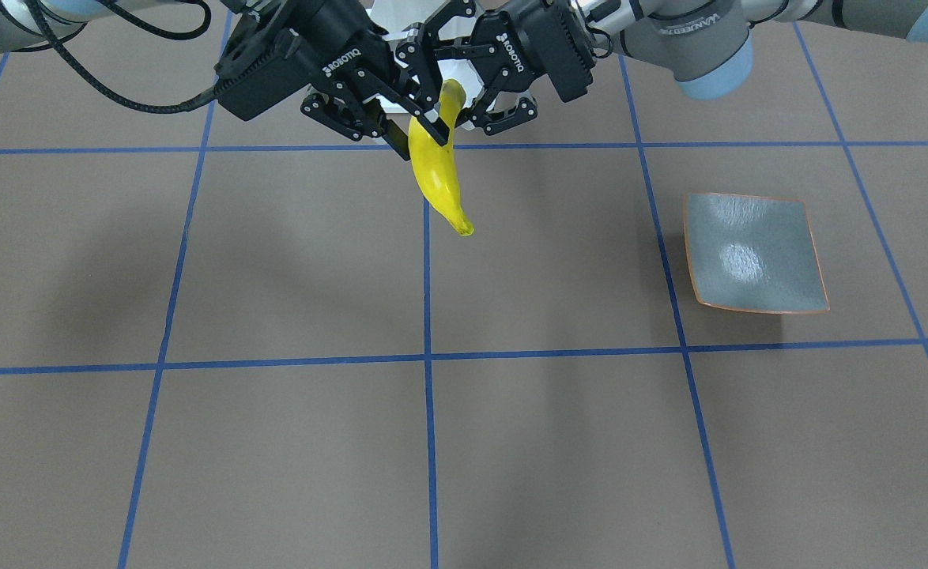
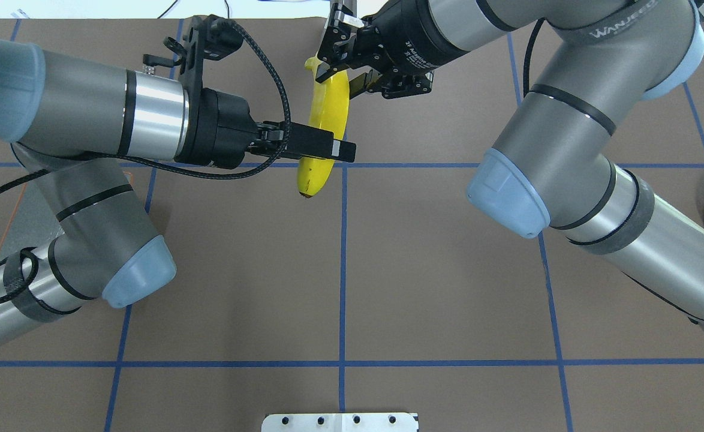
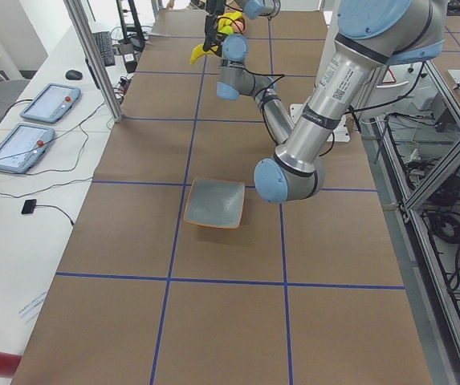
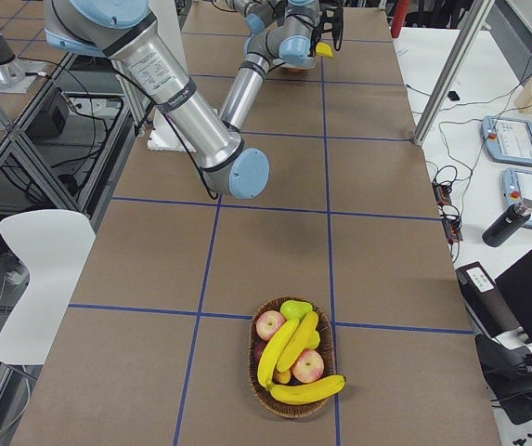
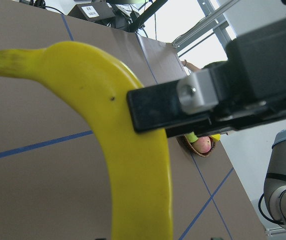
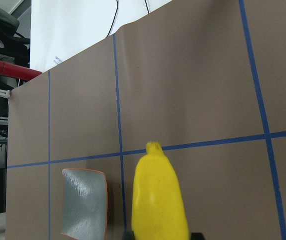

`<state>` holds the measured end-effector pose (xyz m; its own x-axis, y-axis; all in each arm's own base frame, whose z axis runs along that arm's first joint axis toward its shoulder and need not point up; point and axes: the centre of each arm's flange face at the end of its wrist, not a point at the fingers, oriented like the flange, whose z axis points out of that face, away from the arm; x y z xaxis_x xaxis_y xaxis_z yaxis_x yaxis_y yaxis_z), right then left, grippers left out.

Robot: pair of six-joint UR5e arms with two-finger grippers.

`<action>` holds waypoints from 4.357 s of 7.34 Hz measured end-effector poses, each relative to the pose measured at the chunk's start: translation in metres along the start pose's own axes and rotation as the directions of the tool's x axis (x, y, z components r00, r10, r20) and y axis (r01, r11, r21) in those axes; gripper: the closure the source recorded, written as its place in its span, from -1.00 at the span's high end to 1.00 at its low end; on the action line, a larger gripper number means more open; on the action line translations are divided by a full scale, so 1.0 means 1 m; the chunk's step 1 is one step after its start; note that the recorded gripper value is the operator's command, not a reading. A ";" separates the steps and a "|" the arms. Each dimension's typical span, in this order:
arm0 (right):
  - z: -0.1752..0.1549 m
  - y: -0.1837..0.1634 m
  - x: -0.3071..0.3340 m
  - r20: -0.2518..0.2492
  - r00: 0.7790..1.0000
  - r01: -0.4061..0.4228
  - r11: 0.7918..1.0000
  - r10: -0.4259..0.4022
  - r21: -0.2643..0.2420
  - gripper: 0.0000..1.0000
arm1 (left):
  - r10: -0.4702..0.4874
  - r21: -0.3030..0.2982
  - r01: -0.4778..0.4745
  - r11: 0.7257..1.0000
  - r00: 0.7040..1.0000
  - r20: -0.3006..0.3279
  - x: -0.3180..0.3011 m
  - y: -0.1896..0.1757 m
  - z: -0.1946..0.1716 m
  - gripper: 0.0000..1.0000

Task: Transfer all bananas from basket to plate

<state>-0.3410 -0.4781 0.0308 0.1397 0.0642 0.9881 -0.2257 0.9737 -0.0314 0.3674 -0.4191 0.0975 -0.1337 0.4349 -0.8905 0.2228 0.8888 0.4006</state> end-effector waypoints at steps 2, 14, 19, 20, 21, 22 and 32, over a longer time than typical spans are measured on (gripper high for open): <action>-0.001 0.001 0.000 0.002 1.000 0.015 1.000 -0.015 0.002 1.00 | -0.003 -0.002 0.003 1.000 1.000 0.003 -0.002 0.001 0.000 -1.00; -0.095 -0.129 0.292 -0.448 0.840 0.337 0.941 -0.306 -0.012 1.00 | -0.221 -0.030 0.260 0.965 0.873 0.434 -0.219 0.135 -0.149 -1.00; -0.206 -0.170 0.447 -0.472 0.737 0.458 0.871 -0.484 -0.177 1.00 | -0.164 -0.036 0.250 0.968 0.732 0.661 -0.295 0.155 -0.209 -1.00; -0.221 -0.171 0.472 -0.470 0.719 0.476 0.856 -0.511 -0.202 1.00 | -0.137 -0.051 0.240 0.970 0.703 0.698 -0.305 0.155 -0.210 -0.83; -0.237 -0.171 0.497 -0.466 0.704 0.493 0.841 -0.537 -0.225 1.00 | -0.113 -0.064 0.231 0.971 0.677 0.728 -0.315 0.156 -0.210 -0.50; -0.250 -0.171 0.521 -0.460 0.689 0.506 0.826 -0.560 -0.247 1.00 | -0.089 -0.076 0.221 0.972 0.652 0.753 -0.327 0.157 -0.211 -0.28; -0.303 -0.150 0.684 -0.410 0.566 0.584 0.698 -0.716 -0.413 1.00 | 0.094 -0.177 0.042 0.983 0.716 0.691 -0.323 0.084 -0.266 1.00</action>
<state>0.0810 -0.5143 0.6657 0.6354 -0.5711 0.5197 0.3226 0.8078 0.4933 0.1725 -0.4461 0.4766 0.5926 0.2949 -0.7496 0.0426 0.9178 0.3948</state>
